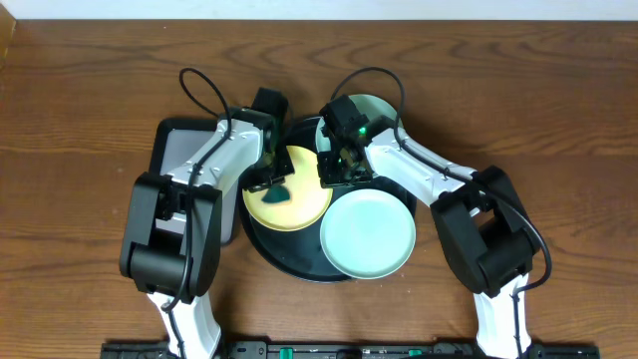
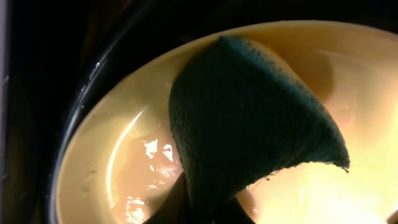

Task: Clean dirty plates on tray and stack at the side
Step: 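Scrub the yellow plate with the sponge in the left gripper, then lift the sponge away from the plate with the left gripper, then lift the yellow plate with the right gripper and carry it right, then set the yellow plate on the table, release, move right gripper back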

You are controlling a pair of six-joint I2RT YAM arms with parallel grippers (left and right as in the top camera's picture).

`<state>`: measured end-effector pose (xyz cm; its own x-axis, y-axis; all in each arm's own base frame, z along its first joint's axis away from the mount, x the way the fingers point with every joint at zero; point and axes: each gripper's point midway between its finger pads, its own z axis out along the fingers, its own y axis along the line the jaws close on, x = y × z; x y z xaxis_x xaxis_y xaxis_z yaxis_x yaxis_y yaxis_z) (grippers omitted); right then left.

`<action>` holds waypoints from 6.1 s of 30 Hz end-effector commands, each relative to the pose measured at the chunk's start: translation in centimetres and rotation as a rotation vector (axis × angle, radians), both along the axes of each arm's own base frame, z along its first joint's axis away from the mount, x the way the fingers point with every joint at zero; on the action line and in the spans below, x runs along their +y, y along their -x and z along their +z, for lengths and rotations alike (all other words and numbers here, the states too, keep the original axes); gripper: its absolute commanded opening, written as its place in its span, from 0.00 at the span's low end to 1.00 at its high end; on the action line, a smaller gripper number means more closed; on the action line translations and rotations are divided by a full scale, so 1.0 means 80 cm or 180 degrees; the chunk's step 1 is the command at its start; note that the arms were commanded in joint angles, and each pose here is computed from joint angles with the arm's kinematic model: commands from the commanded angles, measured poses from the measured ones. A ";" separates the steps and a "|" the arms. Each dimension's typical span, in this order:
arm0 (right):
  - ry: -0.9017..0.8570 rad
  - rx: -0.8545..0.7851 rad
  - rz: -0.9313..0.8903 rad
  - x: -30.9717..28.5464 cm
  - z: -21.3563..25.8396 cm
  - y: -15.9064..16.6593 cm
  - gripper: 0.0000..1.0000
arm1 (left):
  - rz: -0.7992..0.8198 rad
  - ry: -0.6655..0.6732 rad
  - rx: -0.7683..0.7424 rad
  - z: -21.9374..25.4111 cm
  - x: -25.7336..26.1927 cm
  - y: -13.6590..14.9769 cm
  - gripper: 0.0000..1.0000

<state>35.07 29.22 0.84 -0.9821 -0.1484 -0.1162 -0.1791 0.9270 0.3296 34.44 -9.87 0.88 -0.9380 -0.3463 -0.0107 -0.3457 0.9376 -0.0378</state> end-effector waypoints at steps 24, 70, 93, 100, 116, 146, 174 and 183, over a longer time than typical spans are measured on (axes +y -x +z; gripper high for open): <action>0.0081 0.0024 0.0021 -0.008 -0.007 0.002 0.01 | -0.0322 -0.0017 -0.0284 0.011 -0.004 -0.033 0.08; 0.0909 -0.1855 0.0232 -0.047 0.188 -0.032 0.01 | 0.0246 -0.0026 -0.1034 0.213 0.088 -0.046 0.08; 0.2718 -0.3724 -0.0288 -0.060 0.340 0.001 0.01 | 0.0245 -0.0027 -0.1034 0.213 0.088 -0.046 0.07; 0.2535 -0.3724 -0.0279 -0.058 0.349 0.003 0.01 | 0.0245 -0.0027 -0.1034 0.213 0.088 -0.046 0.08; 0.0292 -0.1959 -0.0102 -0.075 0.264 -0.033 0.01 | 0.0245 -0.0027 -0.1033 0.213 0.088 -0.046 0.07; 0.0570 -0.0318 -0.2496 -0.482 0.074 -0.002 0.02 | 0.0245 -0.0031 -0.0990 0.211 0.088 -0.042 0.07; -0.0109 -0.0227 -0.0726 -0.283 0.135 0.035 0.43 | 0.0244 -0.0035 -0.0955 0.206 0.088 -0.040 0.07; 0.0273 0.0336 -0.0091 -0.221 0.074 0.075 0.44 | 0.0243 -0.0038 -0.0946 0.205 0.088 -0.039 0.07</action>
<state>29.83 11.09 8.57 -0.9962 -0.0706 -0.0513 -0.0832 0.9453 0.3154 37.51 -3.13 17.09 -0.8691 -0.4111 -0.2751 -0.3851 0.9114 -0.1454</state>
